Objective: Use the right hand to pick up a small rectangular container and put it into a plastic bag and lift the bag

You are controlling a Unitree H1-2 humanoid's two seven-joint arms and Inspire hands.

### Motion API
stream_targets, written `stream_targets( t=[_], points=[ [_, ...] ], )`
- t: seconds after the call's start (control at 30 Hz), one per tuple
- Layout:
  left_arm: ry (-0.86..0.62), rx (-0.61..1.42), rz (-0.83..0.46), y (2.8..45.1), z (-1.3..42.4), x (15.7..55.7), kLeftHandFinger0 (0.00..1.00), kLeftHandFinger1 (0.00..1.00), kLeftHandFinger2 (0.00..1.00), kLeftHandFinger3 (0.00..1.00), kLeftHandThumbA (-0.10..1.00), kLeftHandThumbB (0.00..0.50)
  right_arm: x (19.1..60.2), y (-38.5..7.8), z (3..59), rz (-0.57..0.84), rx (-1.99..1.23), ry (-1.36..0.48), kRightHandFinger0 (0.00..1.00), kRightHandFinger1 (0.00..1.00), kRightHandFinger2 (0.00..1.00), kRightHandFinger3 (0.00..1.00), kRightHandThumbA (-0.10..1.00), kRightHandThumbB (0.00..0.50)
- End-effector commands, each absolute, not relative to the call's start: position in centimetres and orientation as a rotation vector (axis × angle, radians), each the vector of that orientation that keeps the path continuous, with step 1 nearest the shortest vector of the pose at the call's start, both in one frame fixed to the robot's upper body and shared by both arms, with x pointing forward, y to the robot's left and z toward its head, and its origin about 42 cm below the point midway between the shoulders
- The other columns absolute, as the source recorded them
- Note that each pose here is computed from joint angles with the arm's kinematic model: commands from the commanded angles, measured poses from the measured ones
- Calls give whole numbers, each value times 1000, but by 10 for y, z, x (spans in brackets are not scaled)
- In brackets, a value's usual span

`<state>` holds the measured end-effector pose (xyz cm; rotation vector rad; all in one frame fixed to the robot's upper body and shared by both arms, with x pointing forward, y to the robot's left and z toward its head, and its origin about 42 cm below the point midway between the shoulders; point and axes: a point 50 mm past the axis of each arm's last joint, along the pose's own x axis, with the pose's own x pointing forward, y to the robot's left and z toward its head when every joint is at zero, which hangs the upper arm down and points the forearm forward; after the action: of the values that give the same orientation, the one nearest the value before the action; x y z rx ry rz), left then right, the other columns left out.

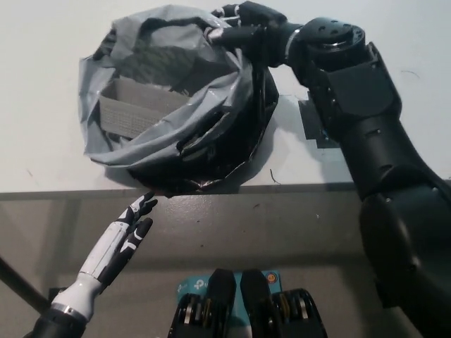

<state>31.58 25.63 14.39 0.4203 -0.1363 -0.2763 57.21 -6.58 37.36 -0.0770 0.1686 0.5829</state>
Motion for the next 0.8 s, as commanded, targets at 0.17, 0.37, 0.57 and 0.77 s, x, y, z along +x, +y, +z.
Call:
stream_targets(
  t=[0.17,0.37,0.57,0.77],
  points=[
    [-208,466,-284,259,162,327,944,1000,1000,1000,1000,170,528,-1,565,813,576,-167,0,78,543,814,351,109],
    [-201,469,-284,259,162,329,953,1000,1000,1000,1000,178,521,0,595,830,720,-183,0,228,699,960,337,70],
    [-195,464,-283,258,161,327,966,1000,1000,1000,1000,167,511,4,623,843,832,-193,0,268,739,907,318,54],
    [-200,465,-284,258,161,327,961,1000,1000,1000,1000,166,489,6,682,881,887,-243,0,338,775,769,277,74]
  ],
)
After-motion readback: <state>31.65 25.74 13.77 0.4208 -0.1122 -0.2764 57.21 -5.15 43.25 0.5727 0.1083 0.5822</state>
